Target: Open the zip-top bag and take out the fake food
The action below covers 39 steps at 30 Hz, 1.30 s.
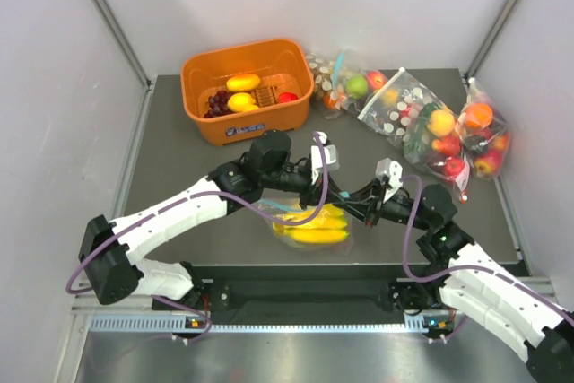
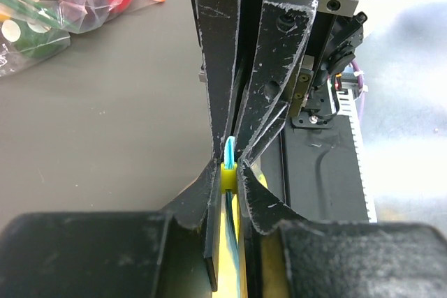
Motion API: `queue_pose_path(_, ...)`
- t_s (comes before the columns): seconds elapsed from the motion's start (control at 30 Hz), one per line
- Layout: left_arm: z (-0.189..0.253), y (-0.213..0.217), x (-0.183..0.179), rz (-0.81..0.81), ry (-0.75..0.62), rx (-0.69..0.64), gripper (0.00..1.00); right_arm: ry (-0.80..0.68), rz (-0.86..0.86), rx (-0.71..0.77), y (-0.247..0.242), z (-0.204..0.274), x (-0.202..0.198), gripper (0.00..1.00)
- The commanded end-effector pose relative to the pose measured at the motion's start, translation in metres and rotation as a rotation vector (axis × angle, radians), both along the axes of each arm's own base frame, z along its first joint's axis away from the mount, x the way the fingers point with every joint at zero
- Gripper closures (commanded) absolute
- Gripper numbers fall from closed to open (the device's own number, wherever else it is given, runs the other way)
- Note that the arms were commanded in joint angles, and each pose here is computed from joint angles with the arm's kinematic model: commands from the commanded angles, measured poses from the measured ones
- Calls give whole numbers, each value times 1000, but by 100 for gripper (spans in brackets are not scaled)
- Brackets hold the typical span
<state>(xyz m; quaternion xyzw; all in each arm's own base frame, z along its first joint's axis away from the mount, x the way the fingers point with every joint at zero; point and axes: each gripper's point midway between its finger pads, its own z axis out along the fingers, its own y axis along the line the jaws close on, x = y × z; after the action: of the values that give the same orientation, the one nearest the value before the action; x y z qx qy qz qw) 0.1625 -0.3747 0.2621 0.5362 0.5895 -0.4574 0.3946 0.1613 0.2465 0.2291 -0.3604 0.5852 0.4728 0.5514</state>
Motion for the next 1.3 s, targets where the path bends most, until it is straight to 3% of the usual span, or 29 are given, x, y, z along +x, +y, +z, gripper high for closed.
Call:
queue_pose_path(0.0, 11, 3, -1, -6, -31, -13, 93, -109, -24, 67, -4, 28, -2, 100)
queue_pose_path(0.7, -1, 19, 0, 58, -28, 29, 94, -147, -151, 64, -22, 38, 7, 100)
queue_pose_path(1.27, -12, 30, 19, 158, -42, 63, 93, -144, -328, 41, -38, 45, 40, 100)
